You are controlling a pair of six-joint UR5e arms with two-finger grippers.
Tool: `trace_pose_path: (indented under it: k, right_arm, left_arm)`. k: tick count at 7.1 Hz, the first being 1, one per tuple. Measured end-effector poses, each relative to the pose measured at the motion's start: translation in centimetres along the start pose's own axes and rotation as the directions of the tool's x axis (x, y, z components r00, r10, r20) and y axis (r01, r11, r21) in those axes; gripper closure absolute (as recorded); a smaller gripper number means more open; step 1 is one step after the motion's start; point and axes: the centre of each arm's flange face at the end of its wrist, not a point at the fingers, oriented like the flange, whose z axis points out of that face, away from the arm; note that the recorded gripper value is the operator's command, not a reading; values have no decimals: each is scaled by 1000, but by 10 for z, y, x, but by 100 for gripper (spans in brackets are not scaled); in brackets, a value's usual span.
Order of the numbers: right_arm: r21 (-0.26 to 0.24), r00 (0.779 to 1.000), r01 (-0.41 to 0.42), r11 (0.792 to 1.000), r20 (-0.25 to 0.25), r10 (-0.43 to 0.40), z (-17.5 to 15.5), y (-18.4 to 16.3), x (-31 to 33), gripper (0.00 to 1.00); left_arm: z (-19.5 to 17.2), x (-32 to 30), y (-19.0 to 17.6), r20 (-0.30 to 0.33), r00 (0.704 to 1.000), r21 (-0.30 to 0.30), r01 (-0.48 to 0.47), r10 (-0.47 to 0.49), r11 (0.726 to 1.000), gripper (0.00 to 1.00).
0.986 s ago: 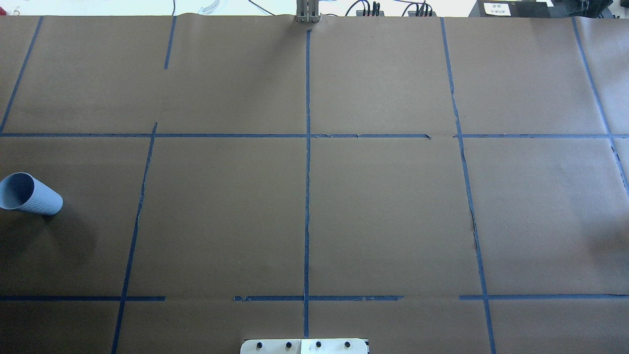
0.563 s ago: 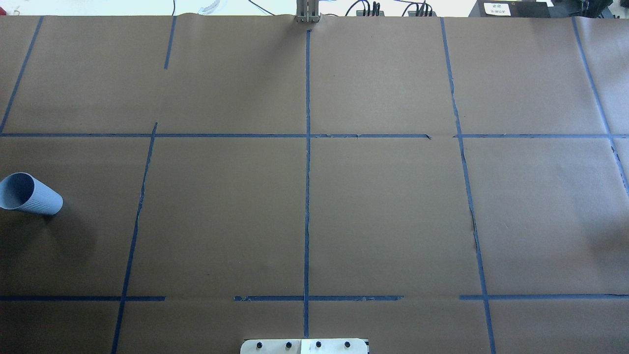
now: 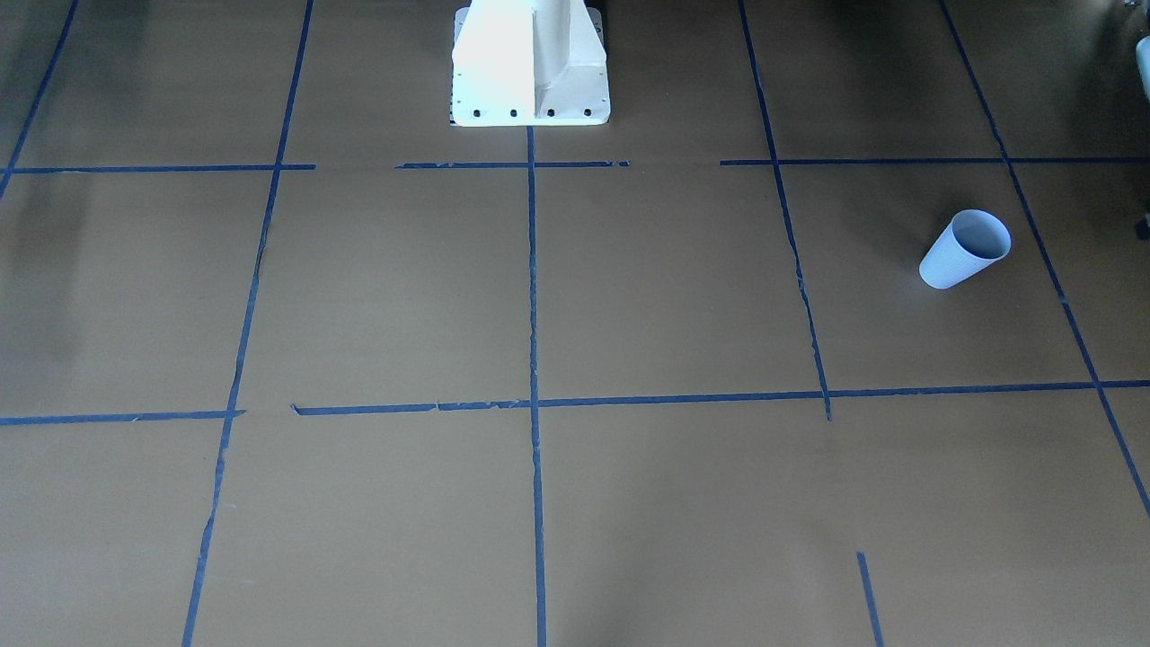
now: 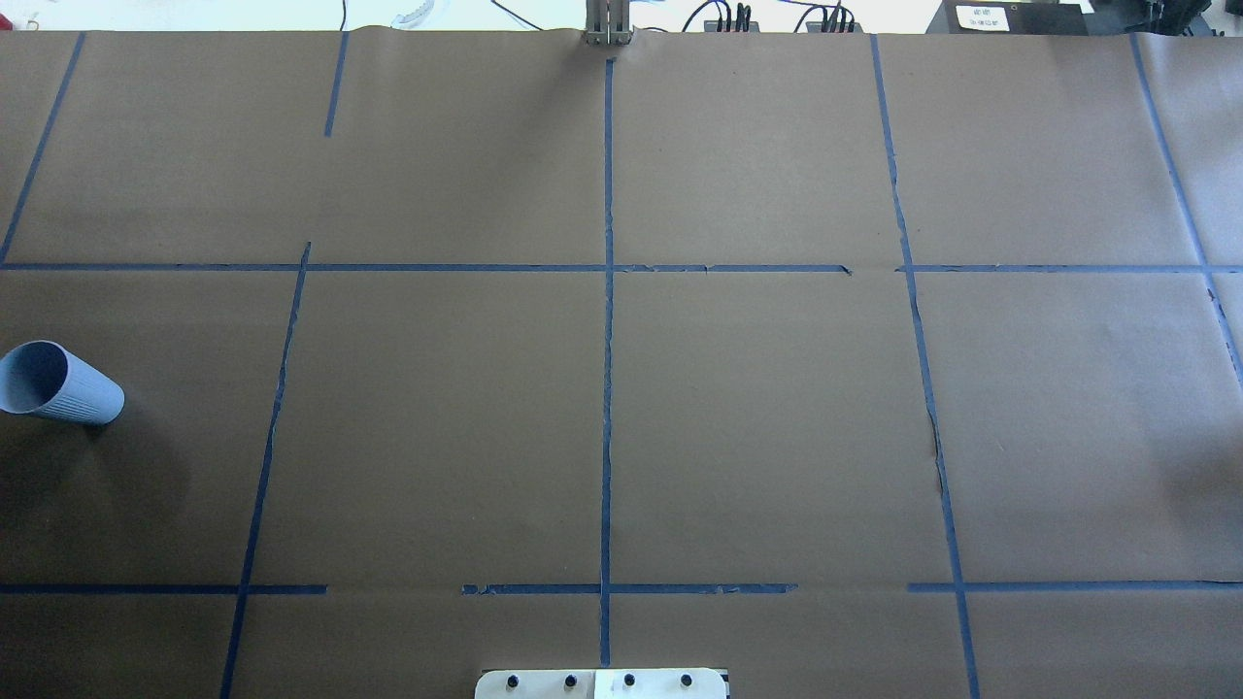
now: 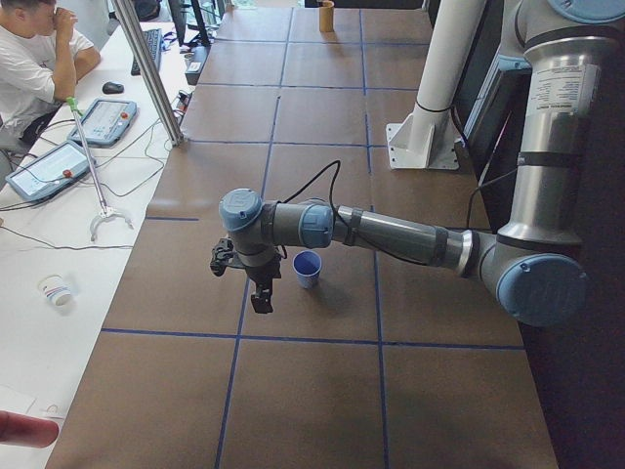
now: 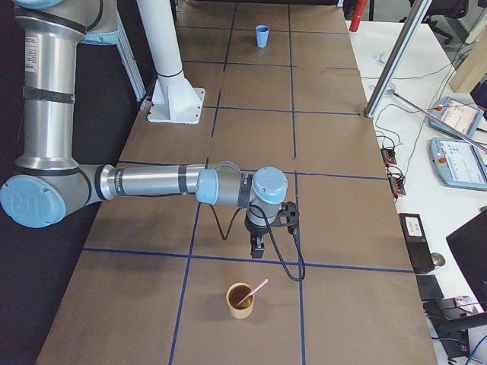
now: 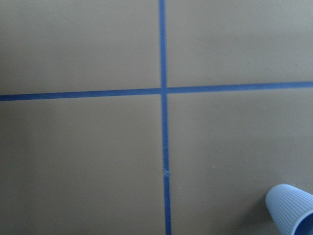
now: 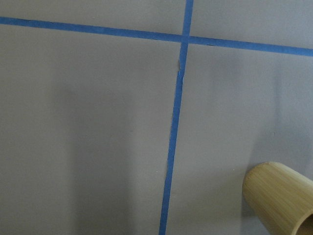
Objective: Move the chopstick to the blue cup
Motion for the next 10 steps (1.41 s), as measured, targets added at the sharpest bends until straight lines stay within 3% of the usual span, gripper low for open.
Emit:
trace_pose_path:
  k: [2,5,6,7,8,9,10]
  right_arm:
    - [8,1000,4,1000,10,-5,-3,-1,-4,0]
    - [12,1000,11,1000,12,-11,-4,-3,-6,0]
    - [12,1000,14,1000,12,-14,-5,-3,-6,0]
    - [12,1000,14,1000,11,-14,-5,-3,-6,0]
    - [11,1000,12,1000,12,-12,-4,-3,-6,0]
    - [10,1000,11,1000,14,-11,-4,-4,-6,0]
    - [8,1000,11,1000,15,-11,-3,-5,-6,0]
  left_arm:
    - [32,39,0,-56,996,-17,-63,62,998,0]
    - [86,65,28,-117,990,14,-78,79,997,2]
    - [101,72,34,-123,989,15,-86,87,996,22]
    - [110,76,37,-120,988,12,-93,94,996,69]
    - [115,76,39,-118,989,9,-94,94,996,93]
    - [117,76,39,-117,989,6,-93,93,996,100]
    - [118,76,39,-118,989,6,-91,92,996,100]
